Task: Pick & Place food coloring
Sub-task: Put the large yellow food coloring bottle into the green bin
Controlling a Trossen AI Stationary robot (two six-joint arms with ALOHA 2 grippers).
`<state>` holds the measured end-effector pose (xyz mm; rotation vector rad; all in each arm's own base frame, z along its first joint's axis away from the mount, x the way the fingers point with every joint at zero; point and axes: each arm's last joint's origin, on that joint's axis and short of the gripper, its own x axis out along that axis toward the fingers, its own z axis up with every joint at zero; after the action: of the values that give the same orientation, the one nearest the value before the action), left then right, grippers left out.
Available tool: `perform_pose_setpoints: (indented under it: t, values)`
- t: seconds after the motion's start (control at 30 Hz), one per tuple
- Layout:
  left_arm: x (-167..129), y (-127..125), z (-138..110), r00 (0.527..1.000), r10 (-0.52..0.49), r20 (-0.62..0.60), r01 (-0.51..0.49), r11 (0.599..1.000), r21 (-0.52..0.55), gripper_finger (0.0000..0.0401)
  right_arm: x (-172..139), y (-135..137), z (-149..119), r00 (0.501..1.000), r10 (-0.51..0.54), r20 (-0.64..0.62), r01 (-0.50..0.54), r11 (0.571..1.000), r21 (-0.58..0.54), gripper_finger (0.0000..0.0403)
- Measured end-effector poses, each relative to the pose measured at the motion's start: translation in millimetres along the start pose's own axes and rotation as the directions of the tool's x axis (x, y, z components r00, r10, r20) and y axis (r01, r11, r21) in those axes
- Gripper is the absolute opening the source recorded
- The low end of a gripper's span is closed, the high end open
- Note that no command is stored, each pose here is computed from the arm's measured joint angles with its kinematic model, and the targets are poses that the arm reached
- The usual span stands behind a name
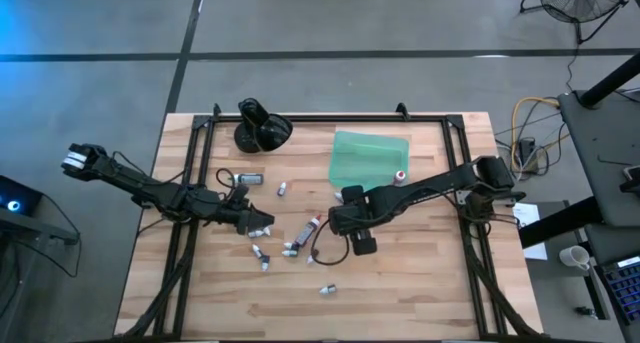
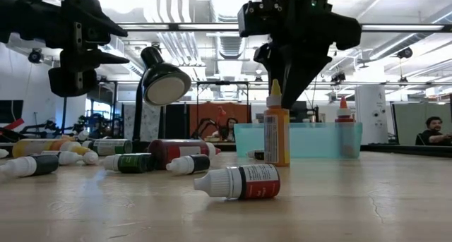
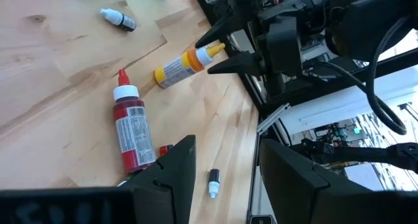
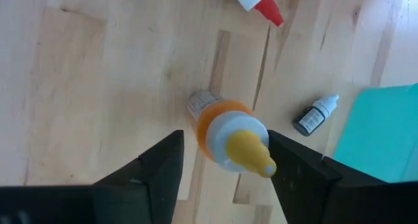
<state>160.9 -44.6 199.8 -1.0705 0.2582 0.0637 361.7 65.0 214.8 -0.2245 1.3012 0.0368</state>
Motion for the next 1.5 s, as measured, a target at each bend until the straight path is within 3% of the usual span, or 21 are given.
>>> perform_pose_setpoints:
  t: [0.73, 1.23, 1.37, 1.5]
  values:
    - [0.0, 0.0, 0.0, 1.000, 0.001, 0.003, -0.001, 1.000, 0.006, 0.0140, -4.8, -2.0, 3.0, 1.000, -0.006, 0.005, 0.006, 1.000, 0.007, 0.0186]
    - [0.0, 0.7, -0.2, 1.000, 0.008, 0.000, -0.008, 1.000, 0.009, 0.0140, -7.1, -2.7, 1.3, 1.000, -0.012, -0.011, 0.012, 0.999, 0.043, 0.0099]
    - [0.0, 0.7, -0.3, 1.000, 0.008, 0.000, -0.008, 1.000, 0.009, 0.0140, -31.1, -8.2, -4.5, 0.994, -0.021, -0.109, 0.033, 0.994, 0.107, 0.0100]
    - [0.0, 0.7, -0.2, 1.000, 0.008, 0.000, -0.008, 1.000, 0.009, 0.0140, -78.1, -24.5, -14.6, 0.979, -0.119, -0.164, 0.150, 0.969, 0.198, 0.0101]
